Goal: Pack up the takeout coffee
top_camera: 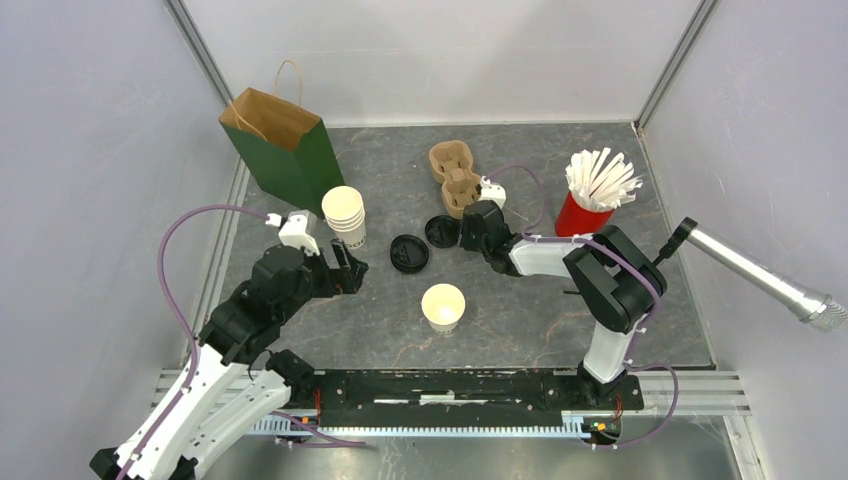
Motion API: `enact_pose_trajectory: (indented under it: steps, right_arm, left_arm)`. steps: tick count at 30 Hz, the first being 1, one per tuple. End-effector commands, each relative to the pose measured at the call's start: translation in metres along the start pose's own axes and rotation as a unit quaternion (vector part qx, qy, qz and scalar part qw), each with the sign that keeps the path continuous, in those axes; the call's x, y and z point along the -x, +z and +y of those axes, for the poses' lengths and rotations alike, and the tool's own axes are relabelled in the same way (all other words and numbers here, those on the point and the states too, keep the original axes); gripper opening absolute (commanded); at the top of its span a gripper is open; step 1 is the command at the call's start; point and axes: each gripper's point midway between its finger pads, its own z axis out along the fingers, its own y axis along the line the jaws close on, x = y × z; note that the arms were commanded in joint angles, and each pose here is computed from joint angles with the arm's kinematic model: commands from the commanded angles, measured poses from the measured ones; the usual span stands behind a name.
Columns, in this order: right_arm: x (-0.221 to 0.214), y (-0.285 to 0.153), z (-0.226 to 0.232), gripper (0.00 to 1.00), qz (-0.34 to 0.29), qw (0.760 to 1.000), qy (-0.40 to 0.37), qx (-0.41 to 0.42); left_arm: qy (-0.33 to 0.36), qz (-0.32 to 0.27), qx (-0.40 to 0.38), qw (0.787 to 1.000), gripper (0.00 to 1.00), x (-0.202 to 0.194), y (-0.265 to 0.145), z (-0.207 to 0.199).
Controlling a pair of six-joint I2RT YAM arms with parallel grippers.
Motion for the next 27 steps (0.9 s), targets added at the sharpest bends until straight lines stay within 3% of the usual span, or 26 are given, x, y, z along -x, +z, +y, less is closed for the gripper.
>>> enact_pose_trajectory:
  steps: [1, 7, 14, 18, 23, 27]
  right_arm:
    - [0.014, 0.007, 0.017, 0.35, -0.021, 1.000, 0.015, 0.015]
    - [0.014, 0.012, 0.020, 0.29, -0.021, 1.000, 0.011, 0.015]
    - [0.018, 0.001, 0.016, 0.00, -0.025, 1.000, 0.003, 0.015]
    - [0.027, -0.021, 0.012, 0.00, -0.037, 0.999, -0.013, 0.023]
    - [0.051, -0.053, 0.010, 0.00, -0.059, 0.997, -0.052, 0.027]
    - [0.070, -0.080, 0.013, 0.00, -0.060, 0.993, -0.092, 0.038]
  left_arm:
    - [0.026, -0.018, 0.001, 1.000, 1.00, 0.007, -0.001, 0.002]
    - [0.023, -0.026, 0.011, 0.999, 1.00, 0.010, -0.003, 0.006]
    - [0.019, -0.046, 0.043, 0.998, 1.00, 0.017, -0.009, 0.018]
    - [0.033, -0.049, 0.043, 0.997, 1.00, 0.016, -0.009, 0.021]
    - [0.069, -0.033, -0.067, 0.995, 0.98, 0.004, -0.001, -0.015]
    - [0.136, -0.016, -0.096, 0.986, 0.95, 0.002, 0.004, -0.024]
